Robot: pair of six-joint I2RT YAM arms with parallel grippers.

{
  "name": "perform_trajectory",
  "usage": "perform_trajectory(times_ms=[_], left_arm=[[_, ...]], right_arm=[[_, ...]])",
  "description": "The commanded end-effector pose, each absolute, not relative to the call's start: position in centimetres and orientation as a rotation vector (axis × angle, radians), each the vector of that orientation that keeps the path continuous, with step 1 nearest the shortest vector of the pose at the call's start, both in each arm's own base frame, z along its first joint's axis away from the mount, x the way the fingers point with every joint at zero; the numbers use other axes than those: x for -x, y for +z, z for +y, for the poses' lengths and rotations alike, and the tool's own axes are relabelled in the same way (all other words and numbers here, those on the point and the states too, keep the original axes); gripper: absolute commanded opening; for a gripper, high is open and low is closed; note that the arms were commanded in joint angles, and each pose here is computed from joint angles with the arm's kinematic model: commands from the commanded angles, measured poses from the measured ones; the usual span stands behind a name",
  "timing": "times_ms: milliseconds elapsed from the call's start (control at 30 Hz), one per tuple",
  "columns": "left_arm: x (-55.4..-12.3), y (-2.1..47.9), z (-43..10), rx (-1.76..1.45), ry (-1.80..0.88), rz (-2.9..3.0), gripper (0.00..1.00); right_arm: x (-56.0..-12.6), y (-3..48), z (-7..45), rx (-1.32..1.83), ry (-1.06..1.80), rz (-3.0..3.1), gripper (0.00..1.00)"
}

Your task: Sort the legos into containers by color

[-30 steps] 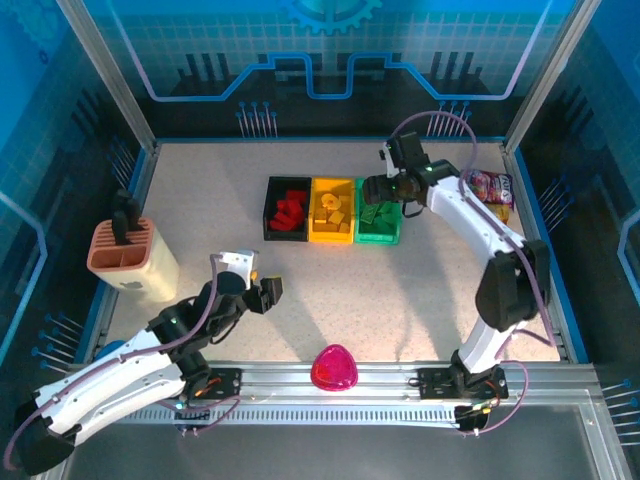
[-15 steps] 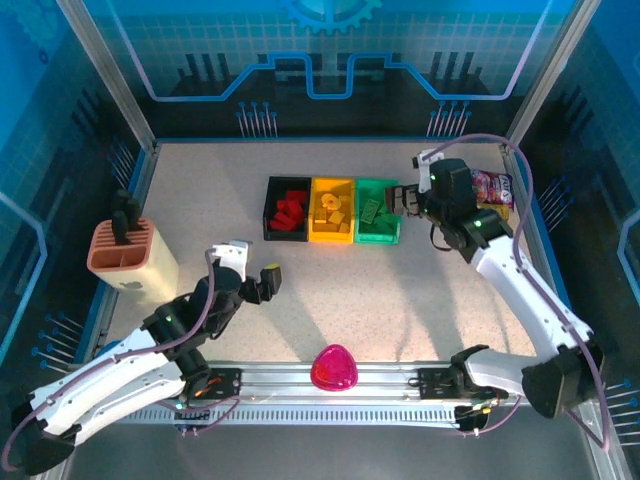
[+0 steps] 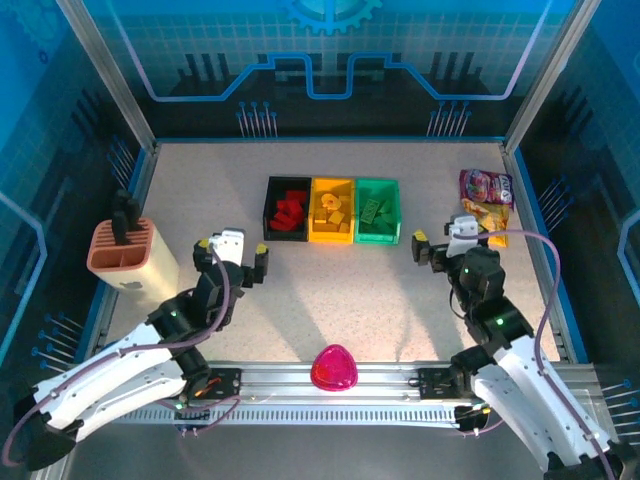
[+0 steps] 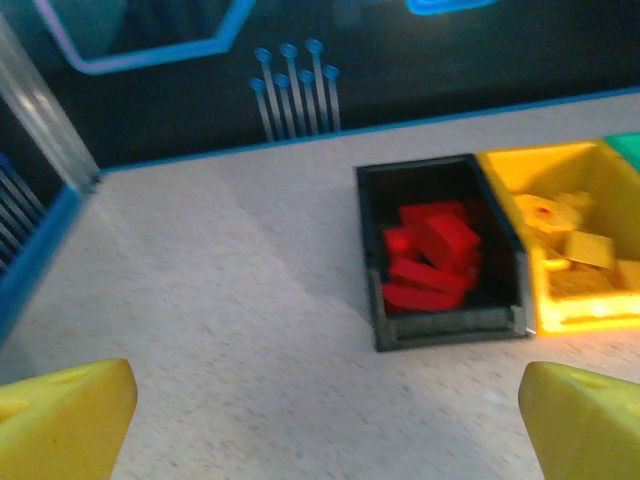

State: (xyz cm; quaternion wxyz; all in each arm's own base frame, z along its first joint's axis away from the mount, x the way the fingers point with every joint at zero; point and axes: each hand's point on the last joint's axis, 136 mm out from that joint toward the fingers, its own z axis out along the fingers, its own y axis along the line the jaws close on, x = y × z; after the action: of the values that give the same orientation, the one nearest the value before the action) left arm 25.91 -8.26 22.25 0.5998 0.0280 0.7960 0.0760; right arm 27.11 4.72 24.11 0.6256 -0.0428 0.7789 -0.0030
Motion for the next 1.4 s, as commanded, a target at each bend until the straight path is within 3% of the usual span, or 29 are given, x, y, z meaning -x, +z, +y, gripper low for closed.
perform_trajectory(times_ms=[0, 400, 900, 1367], left_arm=[[-26.4, 22.0, -5.9, -0.063, 0.441, 1.759, 0.99], [-25.3, 14.6, -1.5, 0.083, 0.450, 1.813, 0.99], [-22.9, 16.4, 1.4, 0.239, 0.409, 1.667, 0.99], [-24.8, 16.4, 1.2, 0.217, 0.343, 1.602, 0.99]], right_arm=[[-26.0, 22.9, 2.1, -0.044, -0.075, 1.786, 1.00], [-23.6, 14.3, 1.5, 0.024, -0.173, 1.828, 1.00], [-24.7, 16.2, -0.5, -0.135, -0.282, 1.605, 1.00], [-26.2, 15.5, -0.9, -0.165, -0.262, 1.622, 1.00]])
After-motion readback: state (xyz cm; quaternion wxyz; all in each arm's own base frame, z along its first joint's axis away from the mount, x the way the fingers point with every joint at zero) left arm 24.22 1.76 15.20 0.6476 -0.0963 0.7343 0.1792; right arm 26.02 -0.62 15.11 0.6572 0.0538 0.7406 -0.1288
